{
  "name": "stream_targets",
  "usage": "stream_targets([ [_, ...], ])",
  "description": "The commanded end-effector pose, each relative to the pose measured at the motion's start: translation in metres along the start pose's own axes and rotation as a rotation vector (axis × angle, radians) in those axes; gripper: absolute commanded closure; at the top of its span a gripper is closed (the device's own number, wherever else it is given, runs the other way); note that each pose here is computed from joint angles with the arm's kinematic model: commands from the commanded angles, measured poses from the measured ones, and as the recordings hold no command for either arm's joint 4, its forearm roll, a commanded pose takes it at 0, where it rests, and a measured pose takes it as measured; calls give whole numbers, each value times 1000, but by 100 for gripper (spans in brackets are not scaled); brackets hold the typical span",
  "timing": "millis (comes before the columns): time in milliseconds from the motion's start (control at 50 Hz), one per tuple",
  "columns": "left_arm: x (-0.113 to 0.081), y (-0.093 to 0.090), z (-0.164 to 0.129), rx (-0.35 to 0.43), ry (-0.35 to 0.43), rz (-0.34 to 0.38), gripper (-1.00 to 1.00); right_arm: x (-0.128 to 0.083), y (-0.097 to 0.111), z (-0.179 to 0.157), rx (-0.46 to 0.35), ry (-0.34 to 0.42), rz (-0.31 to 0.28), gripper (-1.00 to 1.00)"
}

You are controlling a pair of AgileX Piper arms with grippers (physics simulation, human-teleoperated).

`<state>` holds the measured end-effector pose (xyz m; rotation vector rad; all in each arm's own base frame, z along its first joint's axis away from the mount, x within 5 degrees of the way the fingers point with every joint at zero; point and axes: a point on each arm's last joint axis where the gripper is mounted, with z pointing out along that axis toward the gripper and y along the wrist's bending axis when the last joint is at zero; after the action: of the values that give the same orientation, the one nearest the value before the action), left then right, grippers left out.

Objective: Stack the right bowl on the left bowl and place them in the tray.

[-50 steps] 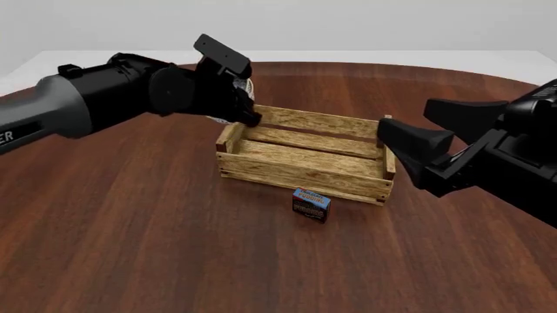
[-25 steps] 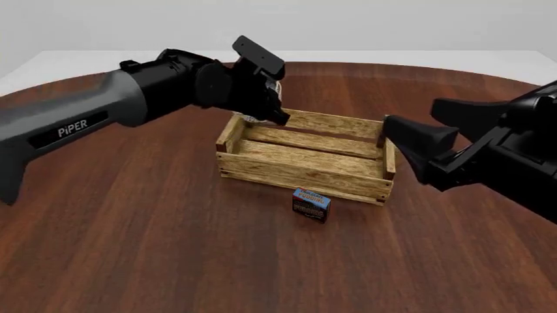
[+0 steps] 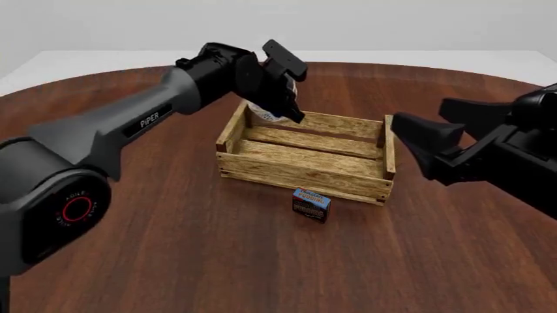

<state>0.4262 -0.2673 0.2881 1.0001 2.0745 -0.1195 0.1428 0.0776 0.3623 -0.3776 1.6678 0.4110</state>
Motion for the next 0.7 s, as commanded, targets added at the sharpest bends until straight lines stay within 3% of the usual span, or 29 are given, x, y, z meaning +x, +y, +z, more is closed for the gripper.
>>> stream_targets([
  [20, -3, 13, 34, -9, 34, -22, 100, -1, -3, -8, 16, -13, 15, -100],
  [280, 5, 19, 68, -1, 81, 16, 100, -2, -6, -14, 41, -21, 27, -100],
  [700, 14, 21, 98, -1, 96, 5, 100, -2, -9, -21, 59, -26, 37, -100],
])
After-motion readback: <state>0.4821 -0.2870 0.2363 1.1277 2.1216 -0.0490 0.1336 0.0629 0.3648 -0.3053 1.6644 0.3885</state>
